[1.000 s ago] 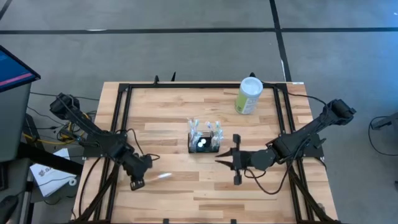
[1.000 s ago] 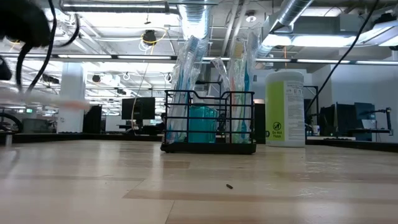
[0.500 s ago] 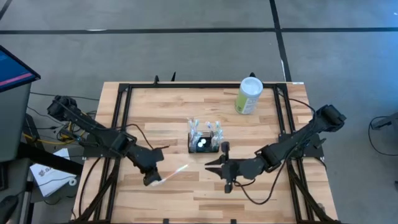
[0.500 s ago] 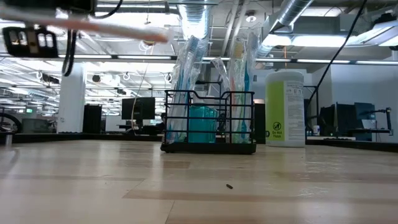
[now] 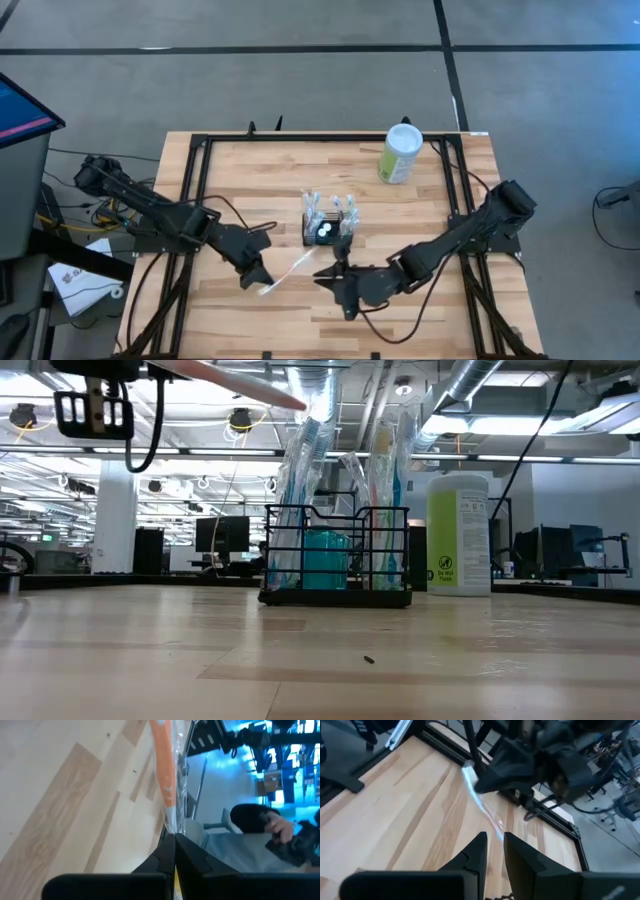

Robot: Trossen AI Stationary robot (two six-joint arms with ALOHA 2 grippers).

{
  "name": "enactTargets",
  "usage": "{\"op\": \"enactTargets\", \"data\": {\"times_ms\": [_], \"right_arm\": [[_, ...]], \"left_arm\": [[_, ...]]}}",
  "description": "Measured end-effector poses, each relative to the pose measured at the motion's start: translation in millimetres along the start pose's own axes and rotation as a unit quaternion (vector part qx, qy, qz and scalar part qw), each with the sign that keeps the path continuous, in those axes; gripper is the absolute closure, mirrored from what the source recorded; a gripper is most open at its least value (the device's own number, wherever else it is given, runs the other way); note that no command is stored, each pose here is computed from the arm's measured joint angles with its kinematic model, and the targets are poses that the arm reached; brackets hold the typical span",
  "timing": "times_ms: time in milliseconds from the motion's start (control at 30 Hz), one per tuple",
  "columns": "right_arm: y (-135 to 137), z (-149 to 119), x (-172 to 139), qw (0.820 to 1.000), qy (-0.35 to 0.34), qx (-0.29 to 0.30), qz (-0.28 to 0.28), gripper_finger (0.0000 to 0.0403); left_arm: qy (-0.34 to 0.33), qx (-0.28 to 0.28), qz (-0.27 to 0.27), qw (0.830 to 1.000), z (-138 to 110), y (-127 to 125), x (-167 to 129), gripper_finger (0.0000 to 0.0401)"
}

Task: Pick & Place toothbrushing station
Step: Put the orange toothbrush into the right compartment of the organizer

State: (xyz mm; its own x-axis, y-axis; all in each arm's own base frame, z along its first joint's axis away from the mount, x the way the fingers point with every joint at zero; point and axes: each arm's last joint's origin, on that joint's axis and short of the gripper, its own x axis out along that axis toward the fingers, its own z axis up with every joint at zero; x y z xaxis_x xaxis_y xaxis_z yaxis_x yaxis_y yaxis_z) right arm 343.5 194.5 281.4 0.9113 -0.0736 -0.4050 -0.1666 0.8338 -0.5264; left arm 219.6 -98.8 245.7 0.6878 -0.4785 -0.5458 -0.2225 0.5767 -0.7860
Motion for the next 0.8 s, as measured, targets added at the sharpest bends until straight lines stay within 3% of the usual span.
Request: {"op": "enactTargets", "data": {"times_ms": [300, 533, 800], "right_arm": [[-5.7, 3.8, 15.0, 1.0, 0.021, 0.0, -0.007, 0.0347], [-20.5, -3.5, 23.9, 0.998, 0.038, 0.041, -0.02, 0.0347], [-27.4, -6.3, 28.5, 0.999, 0.035, 0.041, -0.003, 0.0344]], "left_arm": [[-0.022, -0.005, -0.004, 1.0, 8.5, 1.7, -1.4, 0.0401], [-0.036, 0.005, -0.016, 0.999, 11.4, -0.7, -1.8, 0.0401], [-0.04, 0.006, -0.026, 0.999, 12.3, -2.6, -2.0, 0.0401]]}}
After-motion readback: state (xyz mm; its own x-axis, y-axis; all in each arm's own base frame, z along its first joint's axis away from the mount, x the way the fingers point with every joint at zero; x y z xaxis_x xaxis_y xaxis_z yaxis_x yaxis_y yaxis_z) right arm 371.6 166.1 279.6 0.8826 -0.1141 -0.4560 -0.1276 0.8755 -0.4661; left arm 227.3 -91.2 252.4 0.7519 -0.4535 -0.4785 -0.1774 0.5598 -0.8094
